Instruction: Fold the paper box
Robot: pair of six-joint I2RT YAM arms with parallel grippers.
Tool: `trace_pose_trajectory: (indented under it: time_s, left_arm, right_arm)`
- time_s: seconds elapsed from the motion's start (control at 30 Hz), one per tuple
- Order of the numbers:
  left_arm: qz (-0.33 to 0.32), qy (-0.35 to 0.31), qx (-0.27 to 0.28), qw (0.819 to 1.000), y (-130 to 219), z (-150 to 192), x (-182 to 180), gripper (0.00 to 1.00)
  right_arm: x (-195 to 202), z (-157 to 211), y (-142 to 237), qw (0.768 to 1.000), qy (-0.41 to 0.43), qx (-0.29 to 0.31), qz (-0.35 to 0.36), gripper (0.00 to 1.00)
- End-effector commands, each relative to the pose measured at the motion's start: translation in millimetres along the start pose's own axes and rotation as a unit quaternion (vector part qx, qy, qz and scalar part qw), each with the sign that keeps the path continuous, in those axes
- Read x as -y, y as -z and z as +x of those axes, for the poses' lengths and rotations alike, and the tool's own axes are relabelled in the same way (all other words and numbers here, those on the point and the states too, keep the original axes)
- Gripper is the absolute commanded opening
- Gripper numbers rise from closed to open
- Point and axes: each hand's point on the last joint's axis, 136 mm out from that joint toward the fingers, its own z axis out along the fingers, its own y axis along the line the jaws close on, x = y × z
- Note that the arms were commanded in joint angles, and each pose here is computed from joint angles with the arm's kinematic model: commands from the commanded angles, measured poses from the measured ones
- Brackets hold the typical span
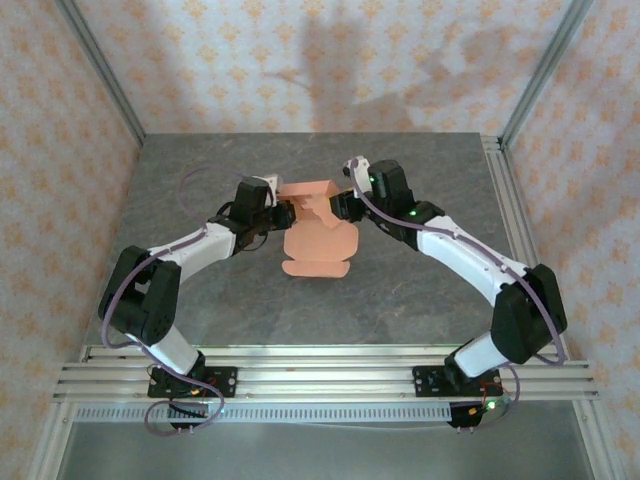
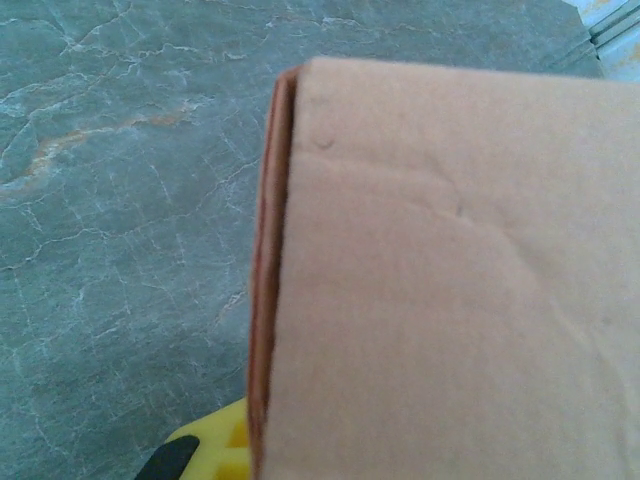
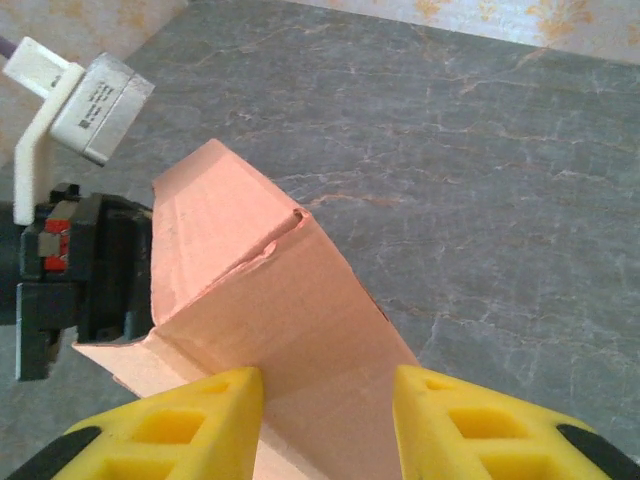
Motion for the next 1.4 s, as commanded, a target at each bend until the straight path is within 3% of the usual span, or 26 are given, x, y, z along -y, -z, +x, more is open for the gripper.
trace_pose_trajectory:
  time_s: [0.0,0.27,0.6,1.13,1.37]
  left_arm:
    - [0.037,-0.009,0.036,0.999,12.2,-20.8,21.5,0.0]
    - [0.025,-0.005,0.03,0.999,11.3,-15.8,13.6,0.0]
    - [0.029,-0.004,0.03,0.999,9.8,-17.0,14.2,0.0]
    - [0.034,0.0,0.03,0.999,12.2,-16.0,16.1,0.0]
    - [0.035,0.0,0.031,0.999,12.7,-16.6,16.5,0.0]
  right_arm:
    - [-2.0,1.1,-9.9,0.999,0.028,-0.015,0.014,0.41]
    - [9.8,-11.2,9.4,0.999,-0.01,0.025,0.036,0.42]
    - [1.3,-2.2,27.7,0.998,-0.034,0.035,-0.037,0.42]
    - [-6.9,-0.8,-16.0,0.998,-0.04,-0.01,-0.053,0.4]
    - [-7.2,-5.0,-29.3,1.0,-0.011,-0.008,-0.003,0.41]
